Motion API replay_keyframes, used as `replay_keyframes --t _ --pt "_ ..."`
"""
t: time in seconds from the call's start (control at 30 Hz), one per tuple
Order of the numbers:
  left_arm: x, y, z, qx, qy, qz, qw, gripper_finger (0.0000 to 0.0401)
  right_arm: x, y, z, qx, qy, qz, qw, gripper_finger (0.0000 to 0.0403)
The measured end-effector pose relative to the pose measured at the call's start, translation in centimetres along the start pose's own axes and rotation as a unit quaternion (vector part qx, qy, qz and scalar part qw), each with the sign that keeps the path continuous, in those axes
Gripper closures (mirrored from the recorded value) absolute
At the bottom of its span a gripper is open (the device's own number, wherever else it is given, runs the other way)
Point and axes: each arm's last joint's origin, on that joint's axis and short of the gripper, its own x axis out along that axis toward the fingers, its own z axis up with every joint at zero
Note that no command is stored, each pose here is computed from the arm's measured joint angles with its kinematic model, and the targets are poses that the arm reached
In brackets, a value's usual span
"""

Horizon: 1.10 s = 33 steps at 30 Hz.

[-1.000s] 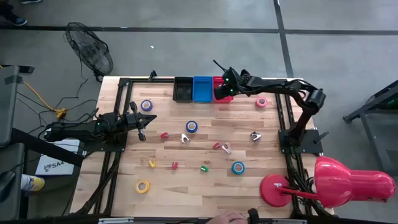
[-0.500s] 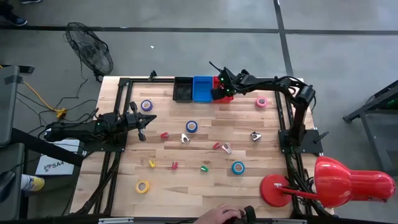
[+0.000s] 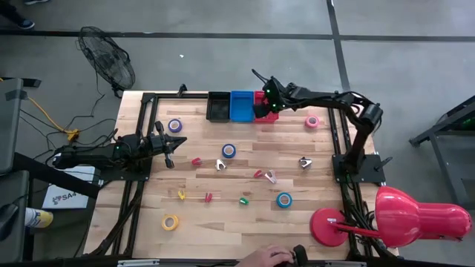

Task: Pick and place Stapler, Stapler remover, tape
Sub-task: Put the dark gray staple remover into the red bin

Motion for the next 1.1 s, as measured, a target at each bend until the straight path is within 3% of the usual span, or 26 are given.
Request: replay_keyframes --t 0.23,0.4,0.77,0.97,1.1 --pt "0.0 0.0 0.0 0.000 0.000 0.000 1.000 0.0398 -3.7 -0.5 -1.0 -0.047 0.045 -0.035 0.997 0.0203" --pt "0.0 0.0 0.0 0.000 0.000 0.000 1.000 0.0398 -6.5 -0.6 -2.4 -0.133 0.103 -0.041 0.985 0.0202" --pt "0.0 0.0 0.0 0.000 0.000 0.000 1.000 0.0398 -11.5 -0.2 -6.1 -0.324 0.229 0.010 0.918 0.0203" --pt "0.0 0.0 0.0 0.000 0.000 0.000 1.000 0.0398 -12.3 -1.0 -10.1 -0.412 0.228 0.037 0.881 0.0201" --pt "0.0 0.0 0.0 0.000 0.000 0.000 1.000 0.0398 -13.1 -1.8 -13.0 -0.442 0.214 0.042 0.870 0.0205"
